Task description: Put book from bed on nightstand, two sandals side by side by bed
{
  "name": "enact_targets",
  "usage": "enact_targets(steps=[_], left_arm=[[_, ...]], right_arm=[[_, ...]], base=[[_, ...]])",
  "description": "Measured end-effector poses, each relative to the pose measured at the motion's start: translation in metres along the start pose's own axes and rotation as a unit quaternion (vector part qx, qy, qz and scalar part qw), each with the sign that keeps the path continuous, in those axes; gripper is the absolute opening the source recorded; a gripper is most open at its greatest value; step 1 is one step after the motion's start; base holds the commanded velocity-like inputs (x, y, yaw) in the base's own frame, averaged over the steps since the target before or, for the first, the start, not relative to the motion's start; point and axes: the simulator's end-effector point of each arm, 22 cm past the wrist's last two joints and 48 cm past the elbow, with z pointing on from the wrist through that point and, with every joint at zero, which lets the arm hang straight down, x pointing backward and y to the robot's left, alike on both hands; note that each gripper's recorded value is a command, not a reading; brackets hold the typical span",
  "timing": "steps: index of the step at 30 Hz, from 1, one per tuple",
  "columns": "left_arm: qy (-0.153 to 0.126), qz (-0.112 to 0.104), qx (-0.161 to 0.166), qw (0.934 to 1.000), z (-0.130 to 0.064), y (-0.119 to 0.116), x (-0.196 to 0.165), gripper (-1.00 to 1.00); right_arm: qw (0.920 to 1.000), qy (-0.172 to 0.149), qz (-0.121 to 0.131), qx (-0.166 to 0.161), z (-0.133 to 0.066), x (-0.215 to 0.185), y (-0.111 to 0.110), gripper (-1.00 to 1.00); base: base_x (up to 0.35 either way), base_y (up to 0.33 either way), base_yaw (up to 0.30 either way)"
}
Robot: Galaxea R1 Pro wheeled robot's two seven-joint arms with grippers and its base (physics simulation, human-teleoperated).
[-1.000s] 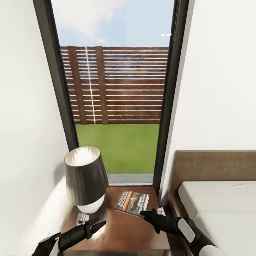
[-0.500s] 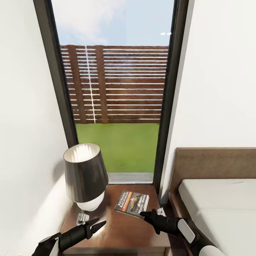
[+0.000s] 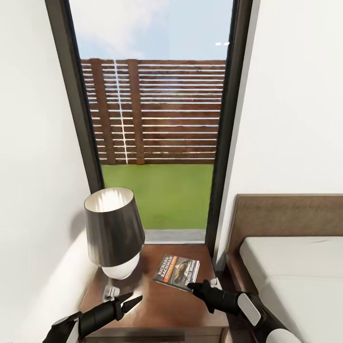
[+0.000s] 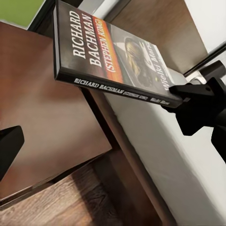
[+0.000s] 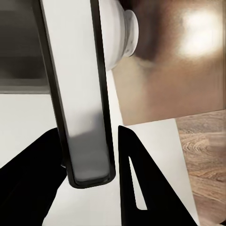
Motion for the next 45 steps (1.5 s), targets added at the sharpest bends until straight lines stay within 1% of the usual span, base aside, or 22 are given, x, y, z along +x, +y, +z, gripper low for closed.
enact_targets(steps=[13, 19, 23, 26, 28, 32, 36, 41, 45], left_arm=[[0.000, 0.000, 0.004, 1.0000, 0.004, 0.014, 0.019, 1.00], [-0.001, 0.003, 0.008, 1.0000, 0.004, 0.012, 0.017, 1.00], [-0.009, 0.014, 0.013, 0.9998, 0.005, 0.007, -0.006, 1.00], [-0.010, 0.018, 0.020, 0.9996, 0.002, -0.006, -0.035, 1.00], [-0.012, 0.025, 0.023, 0.9993, 0.001, -0.013, -0.050, 1.00], [-0.013, 0.032, 0.024, 0.9991, -0.001, -0.018, -0.060, 1.00], [-0.011, 0.034, 0.025, 0.9990, 0.001, -0.016, -0.055, 1.00], [0.005, 0.040, 0.034, 0.9986, 0.010, -0.017, -0.040, 1.00], [0.008, 0.041, 0.037, 0.9984, 0.012, -0.014, -0.032, 1.00]], right_arm=[[1.0000, 0.000, -0.001, 0.000, 0.009, 0.004, -0.024, -1.00], [1.0000, 0.000, 0.000, 0.000, 0.009, 0.004, -0.024, -1.00], [1.0000, 0.000, 0.000, 0.000, 0.009, 0.004, -0.024, -1.00], [1.0000, 0.000, 0.000, 0.000, 0.009, 0.004, -0.024, -1.00], [1.0000, 0.000, 0.000, 0.000, 0.009, 0.004, -0.024, -1.00], [1.0000, 0.000, -0.001, 0.000, 0.009, 0.003, -0.023, -1.00], [1.0000, 0.000, -0.001, 0.000, 0.011, 0.004, -0.030, -1.00], [1.0000, 0.000, -0.001, 0.001, 0.015, 0.006, -0.039, -1.00], [1.0000, 0.000, -0.001, 0.001, 0.018, 0.007, -0.047, -1.00]], base=[[0.000, 0.000, 0.000], [0.000, 0.000, 0.000], [0.000, 0.000, 0.000], [0.000, 0.000, 0.000], [0.000, 0.000, 0.000], [0.000, 0.000, 0.000], [0.000, 0.000, 0.000], [0.000, 0.000, 0.000], [0.000, 0.000, 0.000]])
